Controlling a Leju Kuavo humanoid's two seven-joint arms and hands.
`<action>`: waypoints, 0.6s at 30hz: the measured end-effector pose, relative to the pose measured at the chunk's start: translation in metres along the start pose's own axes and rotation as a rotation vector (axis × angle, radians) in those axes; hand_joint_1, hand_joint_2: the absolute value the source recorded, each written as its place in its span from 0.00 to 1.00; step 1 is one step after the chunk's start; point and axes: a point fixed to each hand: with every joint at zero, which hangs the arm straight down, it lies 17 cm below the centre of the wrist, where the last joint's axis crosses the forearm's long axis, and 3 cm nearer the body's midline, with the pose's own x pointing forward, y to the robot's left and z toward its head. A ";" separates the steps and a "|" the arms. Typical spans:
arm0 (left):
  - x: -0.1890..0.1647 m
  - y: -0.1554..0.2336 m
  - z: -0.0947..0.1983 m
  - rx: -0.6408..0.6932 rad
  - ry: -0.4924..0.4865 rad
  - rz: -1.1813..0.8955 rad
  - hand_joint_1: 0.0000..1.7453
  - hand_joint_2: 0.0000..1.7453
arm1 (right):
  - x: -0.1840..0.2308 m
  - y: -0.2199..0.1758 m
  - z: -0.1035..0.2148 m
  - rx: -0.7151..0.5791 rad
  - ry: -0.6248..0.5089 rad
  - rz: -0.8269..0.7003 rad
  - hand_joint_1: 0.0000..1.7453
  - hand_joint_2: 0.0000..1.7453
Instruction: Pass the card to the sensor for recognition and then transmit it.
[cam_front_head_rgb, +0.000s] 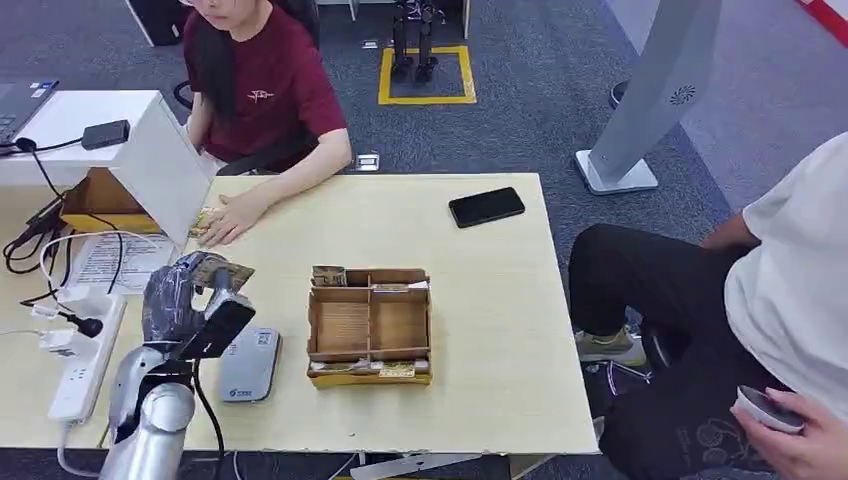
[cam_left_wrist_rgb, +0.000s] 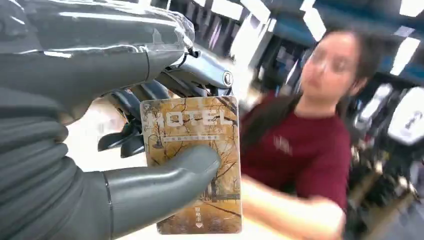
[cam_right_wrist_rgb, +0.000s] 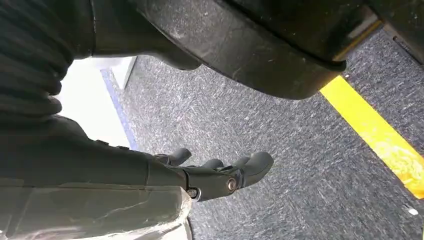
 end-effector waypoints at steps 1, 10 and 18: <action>-0.001 -0.003 0.000 -0.016 0.018 0.061 1.00 1.00 | 0.000 0.000 0.000 0.000 0.001 -0.004 0.00 1.00; -0.030 -0.007 0.021 -0.061 0.115 0.287 1.00 1.00 | -0.002 0.000 0.000 -0.003 0.008 -0.030 0.00 1.00; -0.046 -0.016 0.047 -0.091 0.174 0.329 1.00 1.00 | -0.005 0.001 0.001 -0.007 0.015 -0.038 0.00 1.00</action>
